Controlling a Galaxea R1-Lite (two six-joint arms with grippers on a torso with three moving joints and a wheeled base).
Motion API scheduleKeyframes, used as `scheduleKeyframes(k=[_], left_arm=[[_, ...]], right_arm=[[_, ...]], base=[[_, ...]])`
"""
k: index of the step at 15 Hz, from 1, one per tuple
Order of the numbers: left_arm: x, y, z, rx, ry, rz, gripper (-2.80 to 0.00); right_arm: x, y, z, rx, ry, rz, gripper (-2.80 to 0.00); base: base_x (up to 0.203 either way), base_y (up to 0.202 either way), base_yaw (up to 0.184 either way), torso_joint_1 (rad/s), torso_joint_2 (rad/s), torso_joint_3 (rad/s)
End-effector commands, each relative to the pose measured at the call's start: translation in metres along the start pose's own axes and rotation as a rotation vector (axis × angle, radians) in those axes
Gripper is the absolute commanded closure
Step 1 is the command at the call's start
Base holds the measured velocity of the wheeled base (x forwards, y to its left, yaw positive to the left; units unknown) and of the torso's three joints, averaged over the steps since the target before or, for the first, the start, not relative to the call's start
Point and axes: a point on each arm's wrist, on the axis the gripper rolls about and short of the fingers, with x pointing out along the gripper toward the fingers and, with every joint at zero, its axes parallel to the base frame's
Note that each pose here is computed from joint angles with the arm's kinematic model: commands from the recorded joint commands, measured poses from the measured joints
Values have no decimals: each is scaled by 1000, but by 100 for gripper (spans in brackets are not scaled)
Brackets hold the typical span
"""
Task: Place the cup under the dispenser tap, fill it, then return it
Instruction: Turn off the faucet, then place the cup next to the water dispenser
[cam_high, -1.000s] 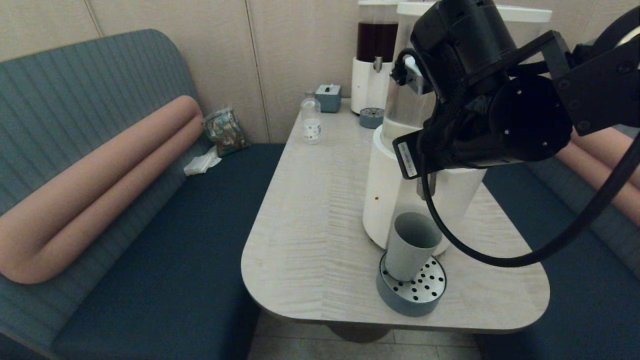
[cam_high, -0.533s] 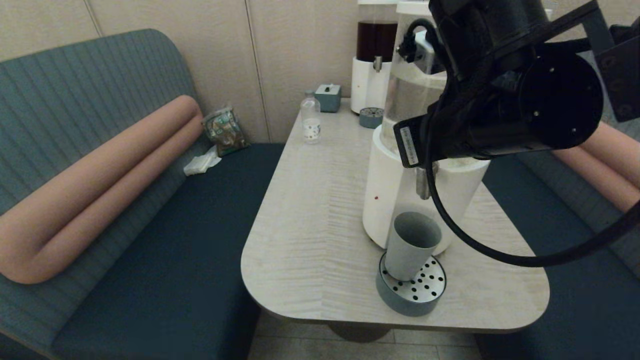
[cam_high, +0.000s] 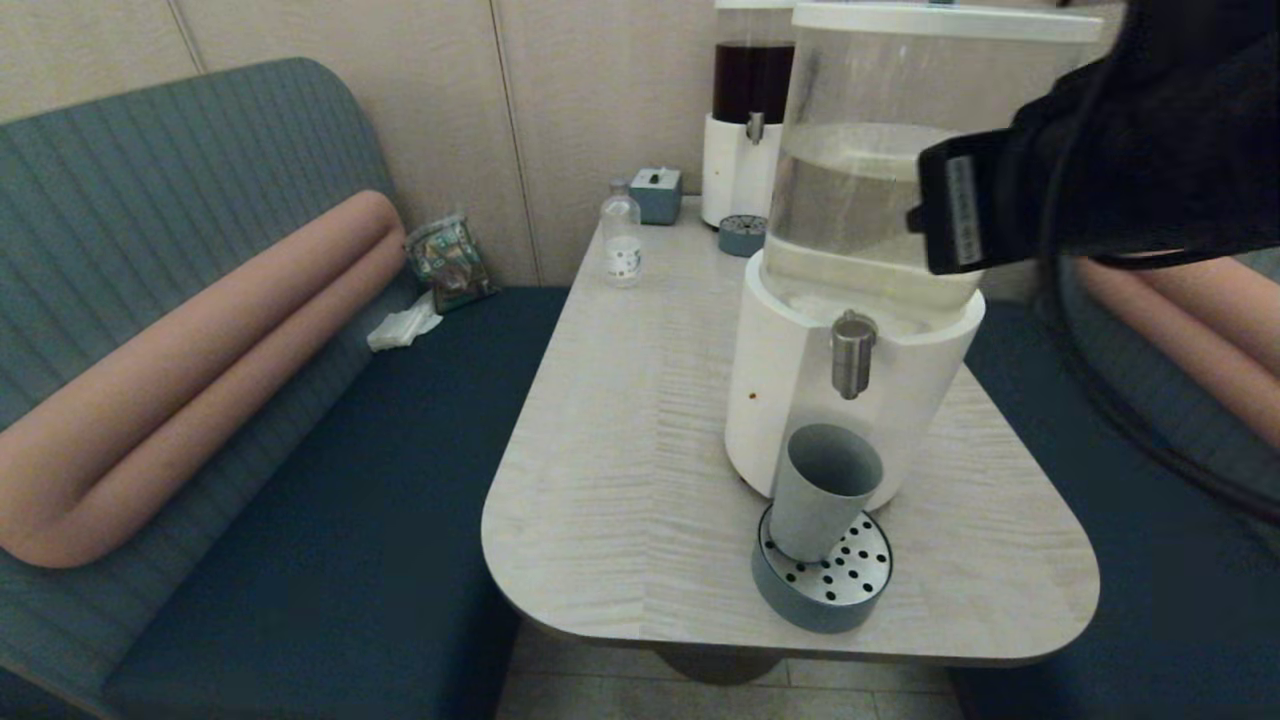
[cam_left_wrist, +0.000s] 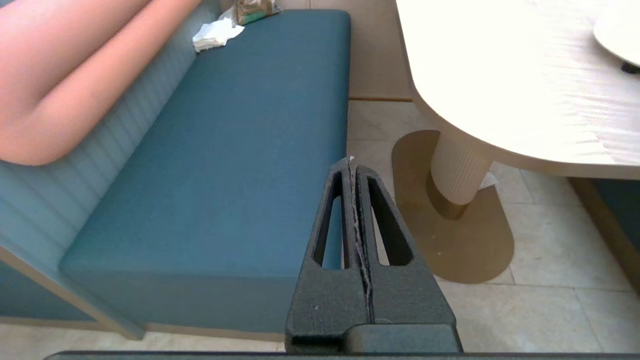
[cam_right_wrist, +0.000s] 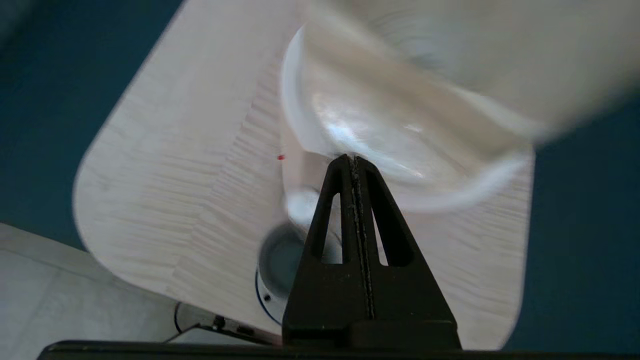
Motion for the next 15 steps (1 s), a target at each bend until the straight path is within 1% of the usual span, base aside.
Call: scheduleKeyframes(k=[1, 2, 4, 5, 6, 8, 9, 11, 12, 13, 15], left_arm=[[0, 0, 0, -15, 0, 0, 0], [0, 0, 0, -41, 0, 2, 0], [0, 0, 0, -44, 0, 6, 0], [0, 0, 0, -44, 0, 10, 0], [0, 0, 0, -46, 0, 10, 0], [0, 0, -1, -46, 4, 10, 0], [0, 0, -1, -46, 5, 10, 0], [0, 0, 0, -49, 0, 9, 0], [0, 0, 0, -49, 0, 10, 0], [0, 0, 0, -50, 0, 8, 0], [0, 0, 0, -52, 0, 8, 0]], right_arm=[[-50, -34, 6, 59, -87, 4, 0], [-72, -52, 4, 84, -123, -11, 0], [-113, -90, -4, 142, -195, -70, 0], [-135, -111, -13, 175, -233, -130, 0], [-150, -127, -22, 204, -259, -207, 0], [-187, -150, -45, 269, -325, -345, 0], [-203, -155, -58, 296, -356, -410, 0], [-237, -159, -87, 341, -419, -534, 0], [-252, -157, -103, 355, -451, -571, 0], [-262, -155, -117, 362, -471, -588, 0], [-283, -149, -154, 367, -517, -587, 0]], base=[[0, 0, 0, 0, 0, 0], [0, 0, 0, 0, 0, 0], [0, 0, 0, 0, 0, 0], [0, 0, 0, 0, 0, 0], [0, 0, 0, 0, 0, 0], [0, 0, 0, 0, 0, 0], [0, 0, 0, 0, 0, 0], [0, 0, 0, 0, 0, 0], [0, 0, 0, 0, 0, 0], [0, 0, 0, 0, 0, 0], [0, 0, 0, 0, 0, 0]])
